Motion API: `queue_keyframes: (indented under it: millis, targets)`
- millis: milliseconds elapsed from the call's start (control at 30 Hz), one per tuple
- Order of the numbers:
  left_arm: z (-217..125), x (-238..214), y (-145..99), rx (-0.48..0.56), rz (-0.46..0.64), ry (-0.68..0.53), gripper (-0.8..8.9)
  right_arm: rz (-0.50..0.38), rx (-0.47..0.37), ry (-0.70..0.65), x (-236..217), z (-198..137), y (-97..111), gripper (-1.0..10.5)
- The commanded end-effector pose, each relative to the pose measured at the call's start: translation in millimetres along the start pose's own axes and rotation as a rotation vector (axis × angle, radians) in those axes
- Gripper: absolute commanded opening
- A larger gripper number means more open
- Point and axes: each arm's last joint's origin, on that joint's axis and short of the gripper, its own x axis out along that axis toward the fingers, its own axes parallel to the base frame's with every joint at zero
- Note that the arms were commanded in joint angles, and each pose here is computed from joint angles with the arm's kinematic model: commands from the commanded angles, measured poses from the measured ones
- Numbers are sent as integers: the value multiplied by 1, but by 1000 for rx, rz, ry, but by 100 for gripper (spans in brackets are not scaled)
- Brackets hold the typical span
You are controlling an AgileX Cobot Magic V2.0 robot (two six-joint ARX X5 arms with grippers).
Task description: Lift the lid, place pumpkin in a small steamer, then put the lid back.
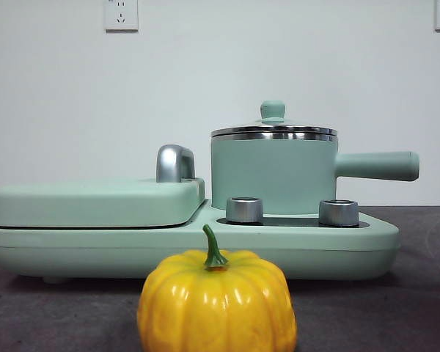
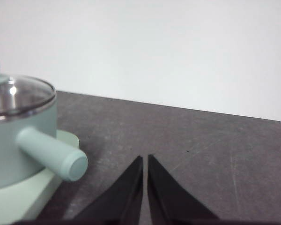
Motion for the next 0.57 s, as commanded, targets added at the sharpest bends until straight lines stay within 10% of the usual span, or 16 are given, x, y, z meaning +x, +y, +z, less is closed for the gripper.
queue_keyframes:
  millis: [33,233,567]
  targets:
    - [-5,2,2,-169,5,5,25,-11,129,-1,0,-1,0,14]
    - [-5,2,1,-323,-39,29,16,-8,359,-22,0,2,0,14]
    - [32,-7,-17,-116,-227,-282,15,9,311,-138,-8,41,-2,14]
